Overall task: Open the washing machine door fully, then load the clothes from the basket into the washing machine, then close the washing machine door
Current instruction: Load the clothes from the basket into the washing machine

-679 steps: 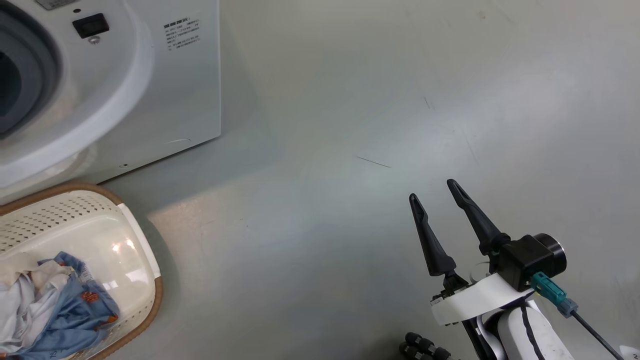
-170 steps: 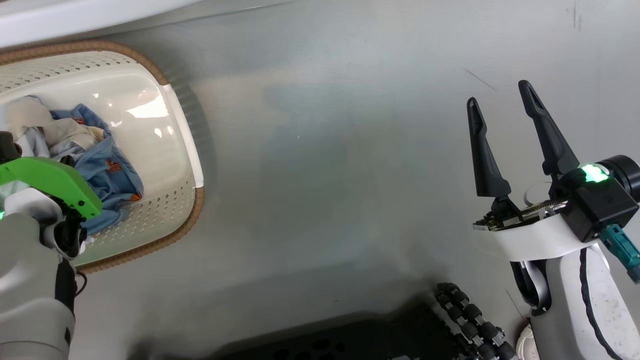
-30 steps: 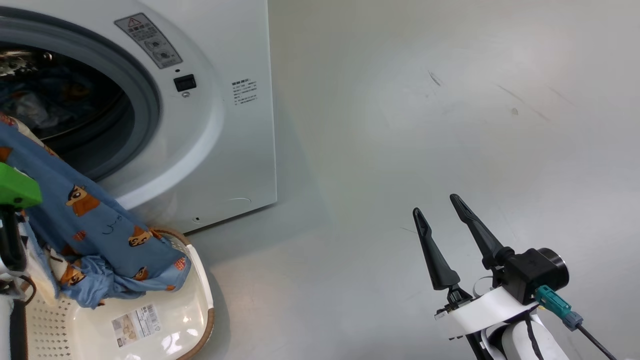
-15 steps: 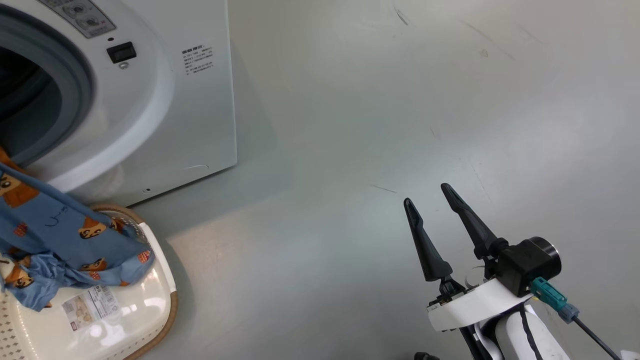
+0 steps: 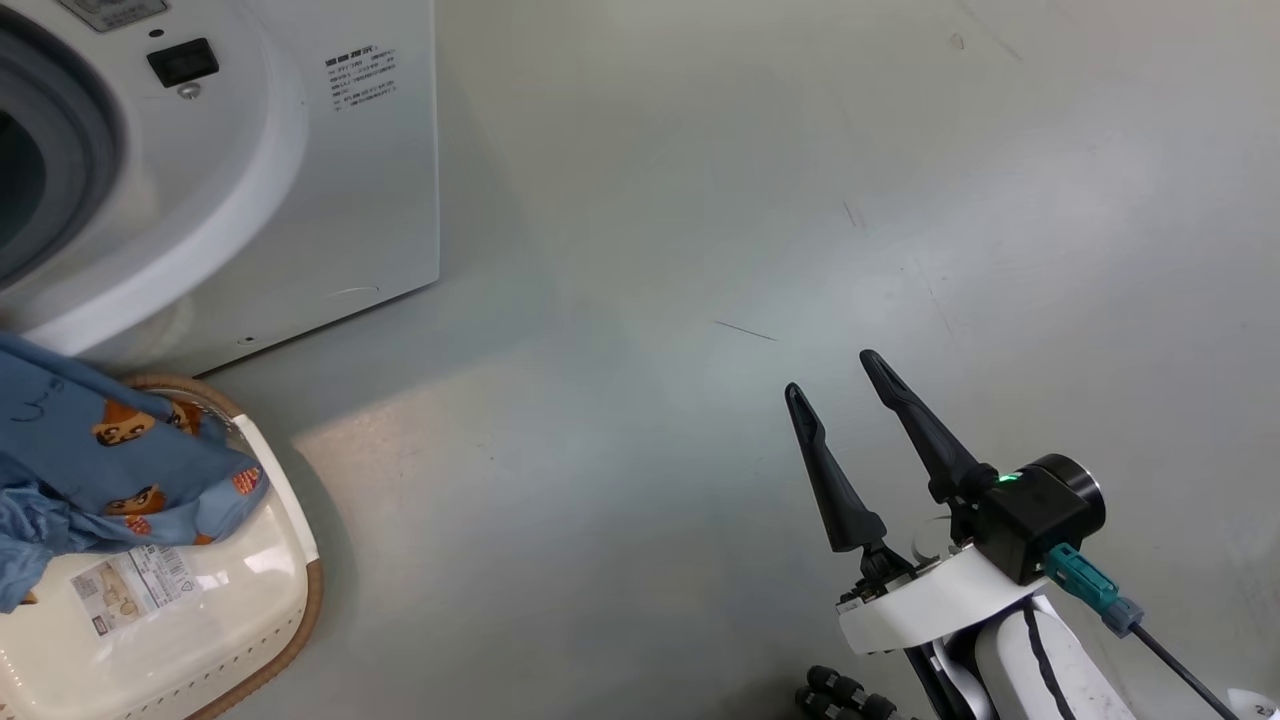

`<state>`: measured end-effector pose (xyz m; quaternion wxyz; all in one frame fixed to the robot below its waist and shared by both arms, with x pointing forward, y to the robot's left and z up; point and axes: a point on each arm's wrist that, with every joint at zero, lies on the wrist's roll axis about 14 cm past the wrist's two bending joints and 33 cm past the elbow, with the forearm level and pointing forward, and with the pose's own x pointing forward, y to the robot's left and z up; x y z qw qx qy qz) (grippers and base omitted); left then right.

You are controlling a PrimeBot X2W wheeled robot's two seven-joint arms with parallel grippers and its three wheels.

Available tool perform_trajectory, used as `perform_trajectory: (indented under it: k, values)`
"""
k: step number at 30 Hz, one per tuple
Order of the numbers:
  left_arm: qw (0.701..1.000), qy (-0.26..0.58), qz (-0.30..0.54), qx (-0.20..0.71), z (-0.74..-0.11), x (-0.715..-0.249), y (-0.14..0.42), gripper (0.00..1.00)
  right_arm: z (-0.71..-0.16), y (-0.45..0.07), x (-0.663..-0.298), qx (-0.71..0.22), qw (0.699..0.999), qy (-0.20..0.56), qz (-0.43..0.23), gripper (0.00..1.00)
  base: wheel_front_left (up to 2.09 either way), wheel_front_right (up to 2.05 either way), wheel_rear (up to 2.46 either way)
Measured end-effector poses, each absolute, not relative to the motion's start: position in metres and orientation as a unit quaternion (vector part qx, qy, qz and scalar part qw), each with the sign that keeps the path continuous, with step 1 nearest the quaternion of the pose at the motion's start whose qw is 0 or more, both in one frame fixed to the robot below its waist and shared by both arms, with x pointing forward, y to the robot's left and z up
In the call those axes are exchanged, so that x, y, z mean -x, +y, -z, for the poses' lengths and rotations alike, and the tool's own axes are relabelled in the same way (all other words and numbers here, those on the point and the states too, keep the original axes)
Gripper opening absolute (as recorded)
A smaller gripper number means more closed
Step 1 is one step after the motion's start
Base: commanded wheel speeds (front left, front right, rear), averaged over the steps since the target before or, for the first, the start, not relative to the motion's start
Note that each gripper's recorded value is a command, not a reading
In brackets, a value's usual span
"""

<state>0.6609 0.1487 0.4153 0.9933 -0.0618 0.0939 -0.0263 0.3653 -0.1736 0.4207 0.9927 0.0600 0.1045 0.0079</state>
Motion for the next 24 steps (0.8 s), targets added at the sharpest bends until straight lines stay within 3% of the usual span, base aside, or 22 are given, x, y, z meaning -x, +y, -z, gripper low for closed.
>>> perform_trajectory:
  k: [24]
  values:
    - [0.997, 0.061, 0.011, 0.046, -0.394, -0.730, 0.157, 0.00, -0.375, -0.168, -0.367, -0.058, 0.983, 0.173, -0.012, 1.00, 0.00, 0.00, 0.00]
